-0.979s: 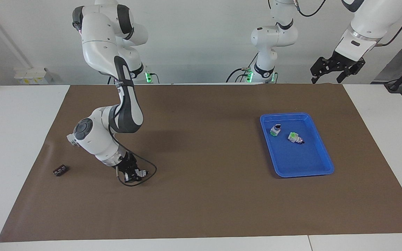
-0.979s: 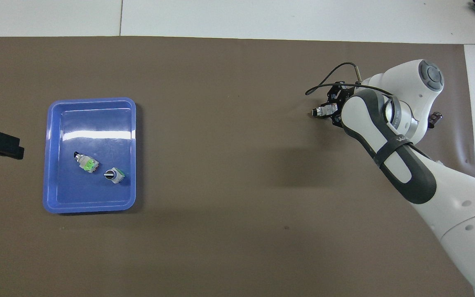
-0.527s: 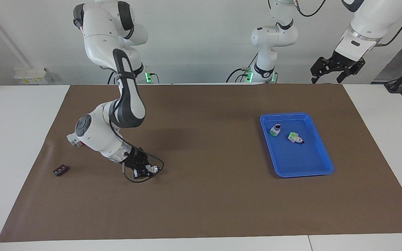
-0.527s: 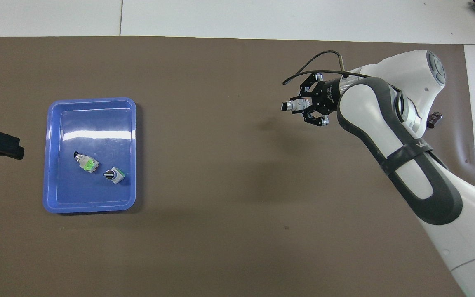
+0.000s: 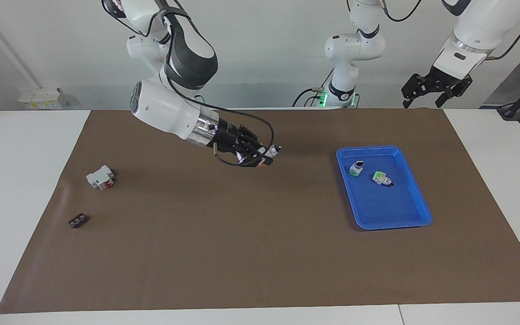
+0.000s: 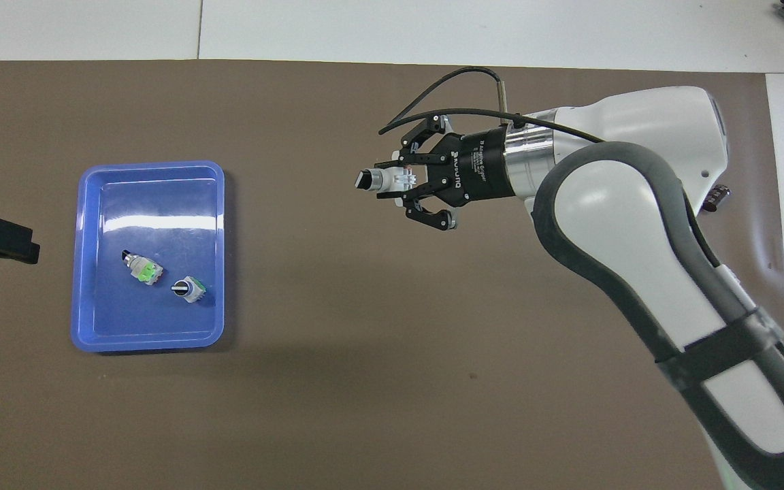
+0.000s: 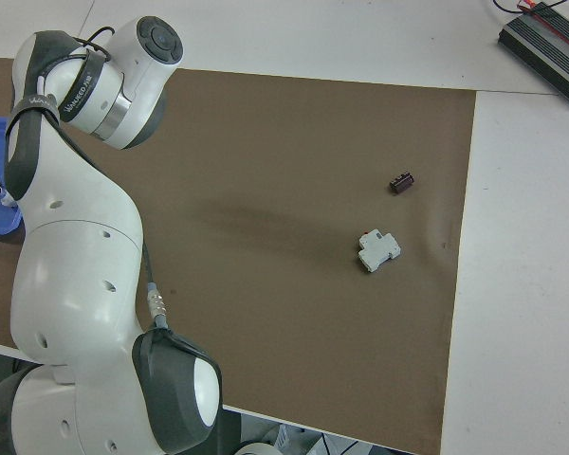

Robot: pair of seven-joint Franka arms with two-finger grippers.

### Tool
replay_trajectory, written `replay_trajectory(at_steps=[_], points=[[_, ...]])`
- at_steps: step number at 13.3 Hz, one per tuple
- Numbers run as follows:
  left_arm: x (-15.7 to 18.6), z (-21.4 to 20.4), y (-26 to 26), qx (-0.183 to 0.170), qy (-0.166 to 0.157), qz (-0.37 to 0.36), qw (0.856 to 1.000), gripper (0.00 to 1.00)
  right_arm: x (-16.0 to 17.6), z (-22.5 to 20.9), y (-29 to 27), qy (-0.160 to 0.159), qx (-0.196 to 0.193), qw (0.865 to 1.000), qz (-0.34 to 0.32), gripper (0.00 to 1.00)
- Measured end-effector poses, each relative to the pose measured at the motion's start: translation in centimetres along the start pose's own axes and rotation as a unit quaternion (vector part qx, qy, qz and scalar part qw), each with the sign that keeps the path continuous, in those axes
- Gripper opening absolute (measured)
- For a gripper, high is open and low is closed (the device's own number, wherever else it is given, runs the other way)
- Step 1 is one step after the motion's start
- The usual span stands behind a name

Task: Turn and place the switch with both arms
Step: 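Lift the switch and carry it toward the blue tray with the right gripper, then hold the switch with the right gripper while the left gripper reaches it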

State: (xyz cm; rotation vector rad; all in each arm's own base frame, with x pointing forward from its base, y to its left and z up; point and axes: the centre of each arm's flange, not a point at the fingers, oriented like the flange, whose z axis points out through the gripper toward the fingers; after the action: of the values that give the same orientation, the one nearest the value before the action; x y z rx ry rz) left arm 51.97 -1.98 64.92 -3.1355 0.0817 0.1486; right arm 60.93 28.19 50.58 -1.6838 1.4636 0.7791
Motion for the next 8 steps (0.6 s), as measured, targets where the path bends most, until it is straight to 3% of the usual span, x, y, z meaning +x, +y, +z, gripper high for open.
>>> replay_trajectory(at_steps=[3, 5, 8], points=[[-0.8, -0.2, 0.6, 0.001, -0.013, -0.027, 1.000, 1.00, -2.5, 2.4, 1.2, -0.082, -0.005, 0.995, 0.056, 0.34], [-1.4, -0.4, 2.4, -0.018, -0.024, -0.107, 0.994, 1.00, -3.9, 4.2, 2.0, -0.085, -0.008, 0.991, 0.102, 0.34], [-1.6, -0.6, 5.3, -0.070, -0.046, -0.266, 0.960, 1.00, -6.2, 7.6, 3.9, -0.072, 0.012, 0.990, 0.121, 0.34]])
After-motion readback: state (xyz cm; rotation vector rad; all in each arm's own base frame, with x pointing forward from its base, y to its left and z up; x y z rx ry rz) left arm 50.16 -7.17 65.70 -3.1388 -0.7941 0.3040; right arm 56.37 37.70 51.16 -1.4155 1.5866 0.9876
